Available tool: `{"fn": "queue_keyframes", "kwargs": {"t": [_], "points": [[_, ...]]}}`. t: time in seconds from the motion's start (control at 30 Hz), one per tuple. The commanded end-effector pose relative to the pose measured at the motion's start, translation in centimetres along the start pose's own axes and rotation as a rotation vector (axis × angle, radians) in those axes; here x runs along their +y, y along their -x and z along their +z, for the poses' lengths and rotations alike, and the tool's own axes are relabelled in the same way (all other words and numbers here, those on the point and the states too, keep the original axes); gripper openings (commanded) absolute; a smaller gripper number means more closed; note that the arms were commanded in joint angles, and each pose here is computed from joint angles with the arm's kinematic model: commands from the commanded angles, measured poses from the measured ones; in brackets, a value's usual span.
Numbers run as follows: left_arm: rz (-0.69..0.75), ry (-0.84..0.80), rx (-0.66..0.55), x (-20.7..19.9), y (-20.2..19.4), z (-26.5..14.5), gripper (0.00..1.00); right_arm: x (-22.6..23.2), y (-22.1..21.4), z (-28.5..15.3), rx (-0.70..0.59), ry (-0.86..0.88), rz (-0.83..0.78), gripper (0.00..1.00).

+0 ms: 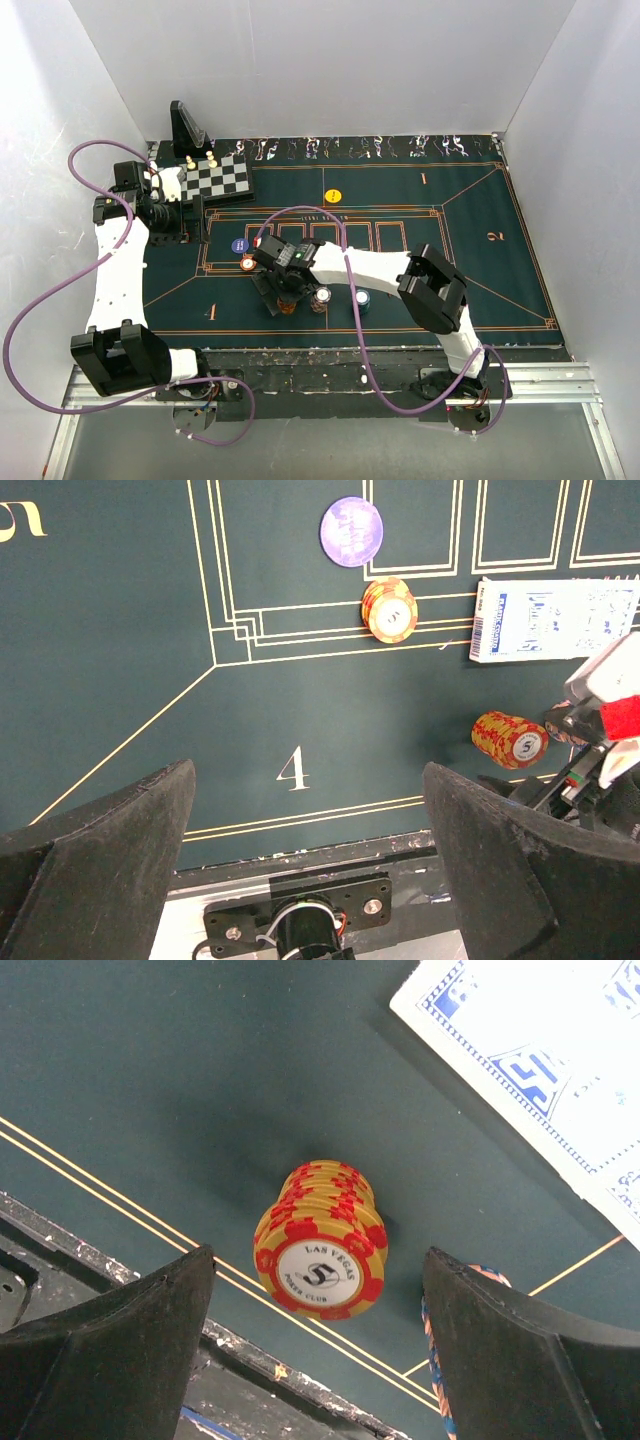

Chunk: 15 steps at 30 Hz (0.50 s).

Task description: Distribute texas hold em gaming equipment

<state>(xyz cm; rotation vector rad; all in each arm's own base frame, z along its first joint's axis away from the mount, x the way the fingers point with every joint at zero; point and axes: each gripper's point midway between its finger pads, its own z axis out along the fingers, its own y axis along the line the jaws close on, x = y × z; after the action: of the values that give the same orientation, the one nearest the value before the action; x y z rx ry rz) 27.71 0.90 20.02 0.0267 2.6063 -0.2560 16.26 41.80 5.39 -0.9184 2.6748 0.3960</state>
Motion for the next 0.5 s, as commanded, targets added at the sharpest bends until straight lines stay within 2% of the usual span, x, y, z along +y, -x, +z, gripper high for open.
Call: {"fn": "queue_keyframes", "kwargs": {"t": [0.0, 0.47], "points": [[0.027, -0.006, -0.069, -0.52, 1.08, -1.91, 0.98, 1.08, 1.32, -0.14, -0.022, 0.031, 0.008, 0.90], [0.032, 0.006, -0.070, -0.31, 0.90, -1.75, 0.98, 1.29, 1.67, -0.22, -0.029, 0.030, 0.014, 0.71]]}}
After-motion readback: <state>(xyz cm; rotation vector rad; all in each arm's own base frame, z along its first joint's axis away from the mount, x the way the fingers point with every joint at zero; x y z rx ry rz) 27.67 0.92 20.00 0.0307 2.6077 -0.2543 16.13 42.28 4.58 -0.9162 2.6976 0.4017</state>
